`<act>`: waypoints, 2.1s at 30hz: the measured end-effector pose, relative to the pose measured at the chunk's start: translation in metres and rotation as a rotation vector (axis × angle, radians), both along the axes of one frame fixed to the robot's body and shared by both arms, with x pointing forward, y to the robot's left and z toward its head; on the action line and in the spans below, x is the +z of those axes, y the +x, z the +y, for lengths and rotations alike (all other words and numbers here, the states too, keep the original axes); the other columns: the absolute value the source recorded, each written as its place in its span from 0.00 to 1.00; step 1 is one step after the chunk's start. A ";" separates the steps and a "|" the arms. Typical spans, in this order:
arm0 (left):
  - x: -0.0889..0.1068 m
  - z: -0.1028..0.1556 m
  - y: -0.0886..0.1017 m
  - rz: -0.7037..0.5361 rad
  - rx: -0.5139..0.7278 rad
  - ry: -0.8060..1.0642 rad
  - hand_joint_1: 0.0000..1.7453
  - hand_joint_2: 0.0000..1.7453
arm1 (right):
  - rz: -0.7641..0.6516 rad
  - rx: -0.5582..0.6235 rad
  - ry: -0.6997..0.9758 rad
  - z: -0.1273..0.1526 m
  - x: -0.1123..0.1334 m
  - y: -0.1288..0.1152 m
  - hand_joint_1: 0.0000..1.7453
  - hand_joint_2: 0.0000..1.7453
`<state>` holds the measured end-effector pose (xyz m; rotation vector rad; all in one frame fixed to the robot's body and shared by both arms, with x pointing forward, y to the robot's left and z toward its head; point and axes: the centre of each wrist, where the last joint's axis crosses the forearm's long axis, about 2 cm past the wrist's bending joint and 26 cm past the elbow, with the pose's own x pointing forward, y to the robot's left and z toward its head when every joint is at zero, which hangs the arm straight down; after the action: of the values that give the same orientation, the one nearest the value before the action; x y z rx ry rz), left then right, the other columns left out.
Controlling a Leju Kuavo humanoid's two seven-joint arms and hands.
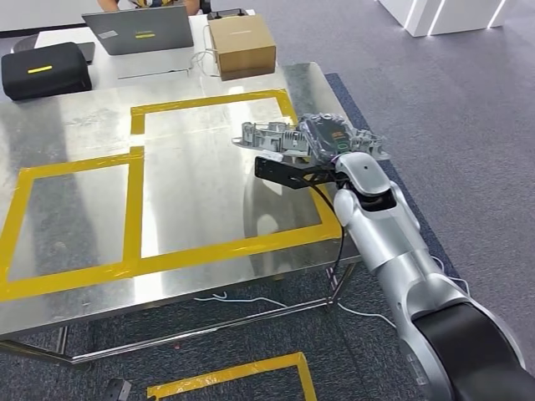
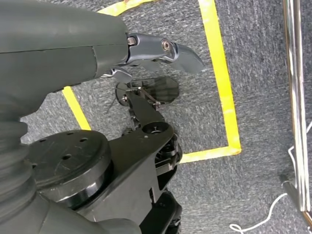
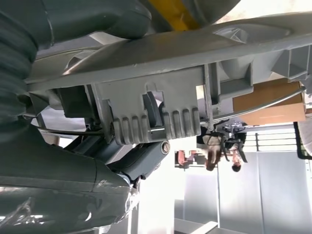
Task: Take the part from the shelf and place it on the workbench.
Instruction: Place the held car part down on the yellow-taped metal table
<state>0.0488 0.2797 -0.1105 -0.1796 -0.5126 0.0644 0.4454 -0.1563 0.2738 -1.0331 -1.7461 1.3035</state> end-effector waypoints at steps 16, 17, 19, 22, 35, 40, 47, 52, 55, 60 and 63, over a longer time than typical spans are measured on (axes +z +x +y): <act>0.001 0.000 0.007 -0.016 0.000 -0.004 0.00 1.00 | 0.068 0.091 -0.049 0.027 -0.007 -0.006 1.00 1.00; 0.001 0.000 0.007 -0.012 -0.001 -0.003 0.00 1.00 | 0.074 0.098 -0.050 0.029 -0.008 -0.006 1.00 1.00; 0.001 0.000 0.007 -0.006 -0.002 -0.003 0.00 1.00 | 0.084 0.111 -0.053 0.033 -0.009 -0.007 1.00 1.00; 0.001 0.000 0.007 -0.004 -0.002 -0.003 0.00 1.00 | 0.094 0.124 -0.058 0.039 -0.011 -0.008 1.00 1.00; 0.001 0.000 0.007 0.029 -0.008 0.000 0.00 1.00 | 0.119 0.172 -0.071 0.059 -0.015 -0.014 1.00 1.00; 0.001 0.000 0.007 0.031 -0.009 0.000 0.00 1.00 | 0.123 0.188 -0.070 0.063 -0.019 -0.015 1.00 1.00; 0.001 0.002 0.007 0.032 -0.010 0.004 0.00 1.00 | 0.131 0.195 -0.079 0.065 -0.022 -0.016 1.00 1.00; 0.001 0.002 0.007 0.030 -0.011 0.004 0.00 1.00 | 0.126 0.199 -0.078 0.068 -0.019 -0.016 1.00 1.00; 0.001 0.003 0.007 0.031 -0.011 0.004 0.00 1.00 | 0.130 0.200 -0.081 0.067 -0.020 -0.016 1.00 1.00; 0.001 0.002 0.007 0.032 -0.013 0.004 0.00 1.00 | 0.138 0.199 -0.085 0.067 -0.023 -0.016 1.00 1.00; 0.001 0.004 0.007 0.035 -0.013 0.013 0.00 1.00 | 0.141 0.201 -0.088 0.068 -0.024 -0.017 1.00 1.00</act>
<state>0.0558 0.2840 -0.1097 -0.1683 -0.4771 0.0514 0.4288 -0.0883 0.2497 -0.8077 -1.7327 1.5509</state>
